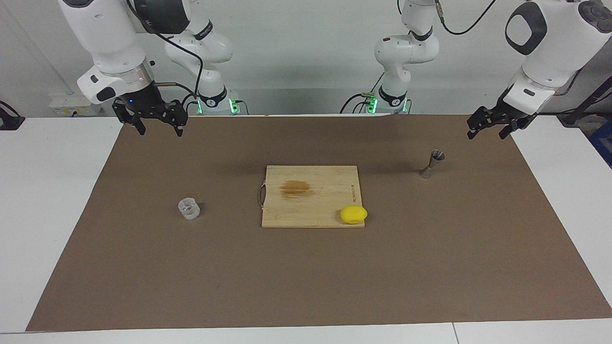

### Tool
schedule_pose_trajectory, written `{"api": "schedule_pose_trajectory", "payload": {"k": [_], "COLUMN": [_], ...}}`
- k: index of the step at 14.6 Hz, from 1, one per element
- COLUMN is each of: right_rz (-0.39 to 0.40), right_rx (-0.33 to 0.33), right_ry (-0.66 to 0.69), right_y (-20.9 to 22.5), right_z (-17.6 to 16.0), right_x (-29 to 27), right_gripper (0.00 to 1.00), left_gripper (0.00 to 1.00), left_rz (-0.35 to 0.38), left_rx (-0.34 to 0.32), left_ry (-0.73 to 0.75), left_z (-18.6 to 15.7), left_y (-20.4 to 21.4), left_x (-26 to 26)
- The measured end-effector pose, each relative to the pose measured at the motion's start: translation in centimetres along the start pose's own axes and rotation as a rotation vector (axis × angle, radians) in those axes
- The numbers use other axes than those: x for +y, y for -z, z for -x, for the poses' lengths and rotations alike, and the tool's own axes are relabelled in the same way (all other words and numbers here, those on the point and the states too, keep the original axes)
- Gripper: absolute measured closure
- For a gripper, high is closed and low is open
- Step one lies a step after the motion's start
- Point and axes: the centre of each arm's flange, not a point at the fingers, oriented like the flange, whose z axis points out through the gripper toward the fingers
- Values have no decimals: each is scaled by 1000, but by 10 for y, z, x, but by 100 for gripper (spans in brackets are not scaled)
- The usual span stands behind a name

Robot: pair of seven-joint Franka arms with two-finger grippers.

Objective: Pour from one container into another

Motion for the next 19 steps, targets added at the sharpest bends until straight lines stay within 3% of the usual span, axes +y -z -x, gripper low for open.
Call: {"api": "schedule_pose_trajectory", "payload": {"k": [6, 11, 19], "right_rz": [21, 23, 23], "right_rx": [6, -1, -4], "right_ry": [6, -5, -30], "right_y": [-4, -6, -7], "right_z": [-1, 0, 1], "right_x": [-1, -3, -3], "right_gripper": [0, 0, 0], "left_gripper": [0, 0, 0], "left_rz": [-1, -8, -21], "left_rx": [9, 68, 132], "left_ry": [0, 0, 26], "left_z": [-1, -8, -35], "left_y": [1, 1, -43], "left_x": [0, -1, -3]}}
